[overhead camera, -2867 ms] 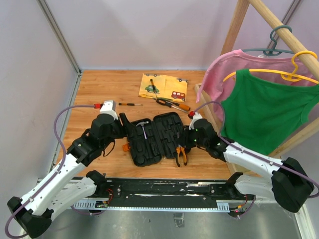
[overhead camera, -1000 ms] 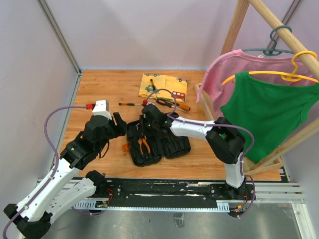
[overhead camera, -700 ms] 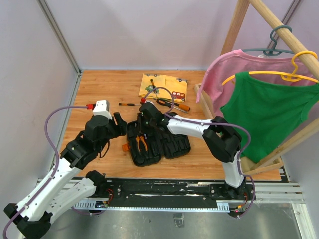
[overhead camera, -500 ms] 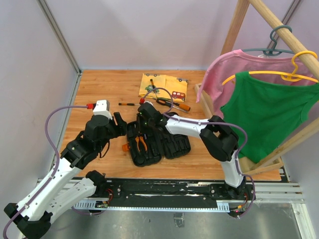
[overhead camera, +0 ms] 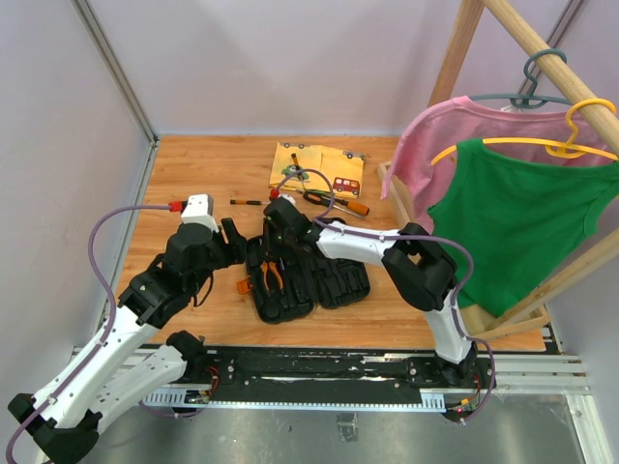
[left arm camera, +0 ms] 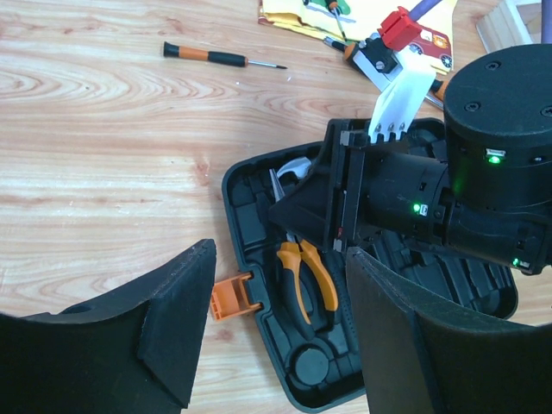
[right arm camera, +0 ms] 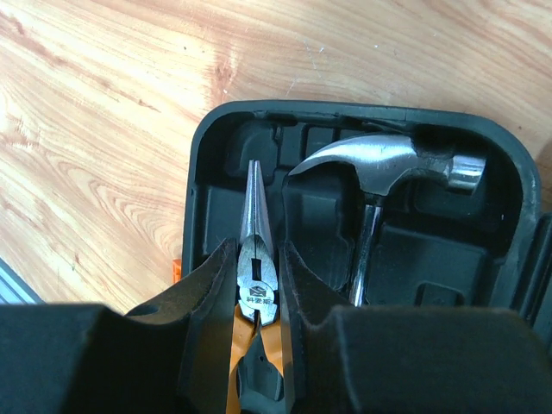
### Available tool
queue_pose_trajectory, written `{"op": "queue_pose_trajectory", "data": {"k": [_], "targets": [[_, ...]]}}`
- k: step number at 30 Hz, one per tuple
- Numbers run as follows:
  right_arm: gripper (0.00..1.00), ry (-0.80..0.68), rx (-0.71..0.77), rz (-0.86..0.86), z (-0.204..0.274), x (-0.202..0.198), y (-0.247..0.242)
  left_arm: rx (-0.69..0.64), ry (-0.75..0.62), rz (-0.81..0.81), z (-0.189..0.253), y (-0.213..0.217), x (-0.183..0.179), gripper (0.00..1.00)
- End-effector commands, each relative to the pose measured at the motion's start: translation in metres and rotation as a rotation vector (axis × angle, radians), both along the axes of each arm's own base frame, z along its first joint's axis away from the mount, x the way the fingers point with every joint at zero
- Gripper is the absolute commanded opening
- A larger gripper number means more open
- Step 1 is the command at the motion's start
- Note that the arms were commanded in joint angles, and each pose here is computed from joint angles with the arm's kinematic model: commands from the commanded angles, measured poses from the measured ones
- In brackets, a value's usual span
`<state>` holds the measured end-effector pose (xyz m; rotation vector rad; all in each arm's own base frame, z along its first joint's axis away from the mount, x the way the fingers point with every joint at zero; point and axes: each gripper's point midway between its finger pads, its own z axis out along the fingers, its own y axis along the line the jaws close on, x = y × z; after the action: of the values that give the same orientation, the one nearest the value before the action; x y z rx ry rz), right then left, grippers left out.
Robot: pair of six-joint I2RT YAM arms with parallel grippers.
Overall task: Sort the tools into containers
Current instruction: Place the pliers in the storage box.
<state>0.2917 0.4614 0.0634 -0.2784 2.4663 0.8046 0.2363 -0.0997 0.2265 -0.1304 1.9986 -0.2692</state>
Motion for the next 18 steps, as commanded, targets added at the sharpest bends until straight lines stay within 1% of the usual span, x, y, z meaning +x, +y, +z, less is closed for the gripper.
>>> {"op": "queue_pose_trajectory", "data": {"k": [1, 8, 14, 18], "targets": [[0.01, -0.024, 0.018, -0.005, 0.0081, 0.0021, 0.0147, -0.009, -0.019, -0.006, 0.003, -0.0028, 0.0023, 0.66], [0.04, -0.027, 0.017, -0.001, 0.007, 0.004, 0.0171, -0.005, -0.014, -0.007, 0.0016, -0.0033, 0.0029, 0.66], [0.21, -0.021, 0.02, 0.01, 0.0045, -0.0004, 0.0157, 0.001, -0.007, -0.008, -0.0004, -0.0037, 0.0035, 0.66], [0.28, -0.034, 0.023, 0.014, 0.0101, -0.0007, 0.0134, 0.002, -0.003, -0.01, -0.0016, -0.0045, 0.0039, 0.66]]}}
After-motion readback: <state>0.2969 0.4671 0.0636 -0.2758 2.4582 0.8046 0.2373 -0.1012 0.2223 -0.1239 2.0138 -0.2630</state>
